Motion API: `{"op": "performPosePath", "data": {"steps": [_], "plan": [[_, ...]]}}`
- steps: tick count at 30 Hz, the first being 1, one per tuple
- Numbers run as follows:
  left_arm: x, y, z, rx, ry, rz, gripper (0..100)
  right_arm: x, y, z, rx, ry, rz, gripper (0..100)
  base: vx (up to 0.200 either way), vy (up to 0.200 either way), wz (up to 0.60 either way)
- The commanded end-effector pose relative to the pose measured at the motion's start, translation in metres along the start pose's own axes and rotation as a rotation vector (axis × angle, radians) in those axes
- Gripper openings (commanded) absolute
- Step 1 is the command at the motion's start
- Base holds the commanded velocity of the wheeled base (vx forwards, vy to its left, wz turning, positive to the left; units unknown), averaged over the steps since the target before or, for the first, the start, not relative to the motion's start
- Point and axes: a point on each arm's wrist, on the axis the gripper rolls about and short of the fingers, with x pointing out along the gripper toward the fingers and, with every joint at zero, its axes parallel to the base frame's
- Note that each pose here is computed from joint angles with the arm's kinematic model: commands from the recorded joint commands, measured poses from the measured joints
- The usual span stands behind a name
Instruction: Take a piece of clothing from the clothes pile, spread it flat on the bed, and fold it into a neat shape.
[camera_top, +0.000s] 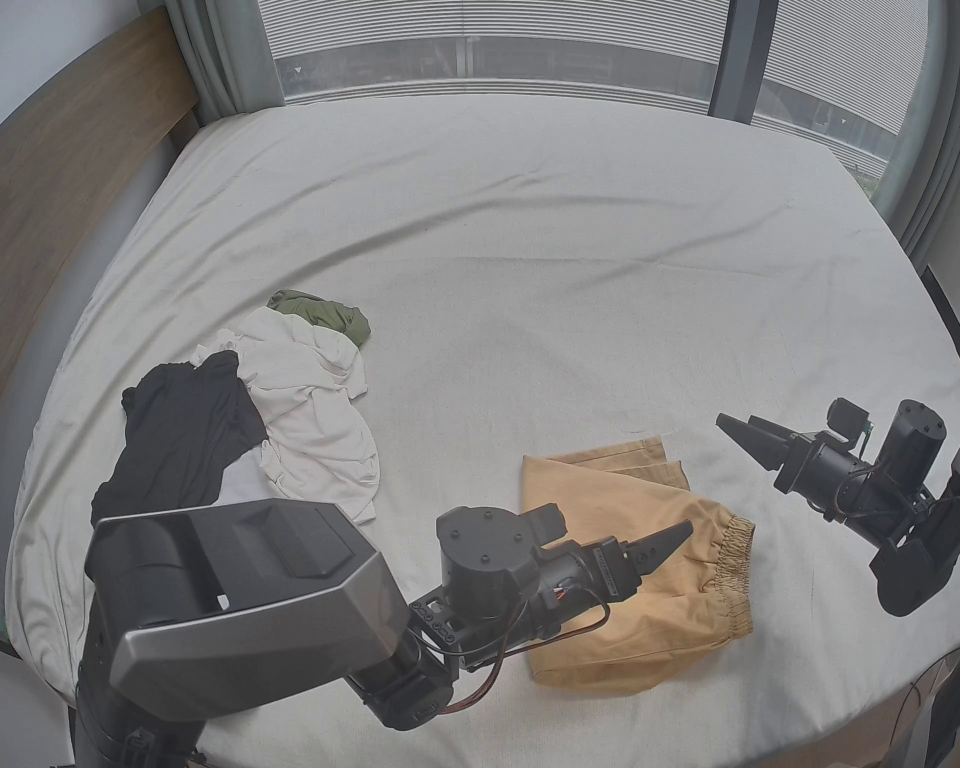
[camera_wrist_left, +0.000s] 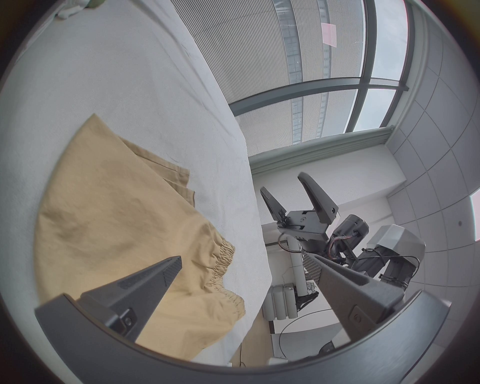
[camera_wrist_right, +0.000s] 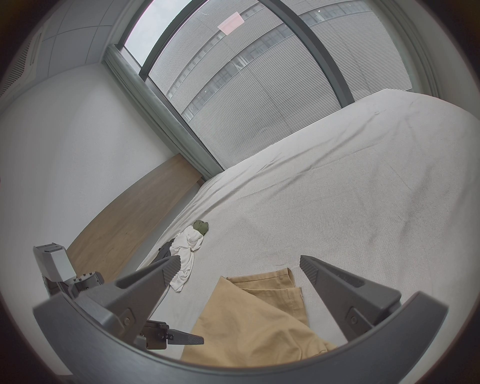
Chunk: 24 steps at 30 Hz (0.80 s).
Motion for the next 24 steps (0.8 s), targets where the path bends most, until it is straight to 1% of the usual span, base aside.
{"op": "performPosePath", "data": {"steps": [1, 2, 5, 7, 10, 12, 13, 15, 17, 22, 24], "plan": [[-0.024, -0.013, 0.026, 0.045, -0.051, 0.008, 100, 0.001, 0.002, -0.001, 0.0, 0.005, 0.006, 100, 0.0, 0.0, 0.0], [-0.037, -0.017, 0.036, 0.069, -0.071, 0.021, 100, 0.001, 0.002, -0.002, 0.002, 0.009, 0.005, 100, 0.0, 0.0, 0.0], [-0.063, -0.022, 0.052, 0.134, -0.106, 0.048, 100, 0.001, 0.003, -0.003, 0.002, 0.01, 0.008, 100, 0.0, 0.0, 0.0], [-0.083, -0.028, 0.066, 0.156, -0.138, 0.062, 100, 0.001, 0.004, -0.004, 0.003, 0.015, 0.009, 100, 0.0, 0.0, 0.0], [-0.109, -0.032, 0.083, 0.168, -0.186, 0.085, 100, 0.002, 0.006, -0.006, 0.005, 0.023, 0.016, 100, 0.0, 0.0, 0.0], [-0.112, -0.032, 0.084, 0.167, -0.189, 0.089, 100, 0.002, 0.006, -0.007, 0.006, 0.024, 0.014, 100, 0.0, 0.0, 0.0], [-0.138, -0.031, 0.098, 0.171, -0.227, 0.114, 100, 0.002, 0.007, -0.008, 0.005, 0.026, 0.008, 100, 0.0, 0.0, 0.0], [-0.146, -0.03, 0.102, 0.172, -0.235, 0.121, 100, 0.002, 0.007, -0.008, -0.001, 0.024, 0.002, 100, 0.0, 0.0, 0.0], [-0.169, -0.028, 0.11, 0.195, -0.256, 0.143, 100, 0.002, 0.006, -0.008, -0.012, 0.022, -0.002, 100, 0.0, 0.0, 0.0], [-0.2, -0.026, 0.122, 0.222, -0.255, 0.137, 100, 0.003, 0.008, -0.01, -0.011, 0.03, 0.005, 100, 0.0, 0.0, 0.0], [-0.207, -0.025, 0.127, 0.233, -0.272, 0.135, 100, 0.002, 0.009, -0.012, -0.008, 0.038, 0.007, 100, 0.0, 0.0, 0.0]]}}
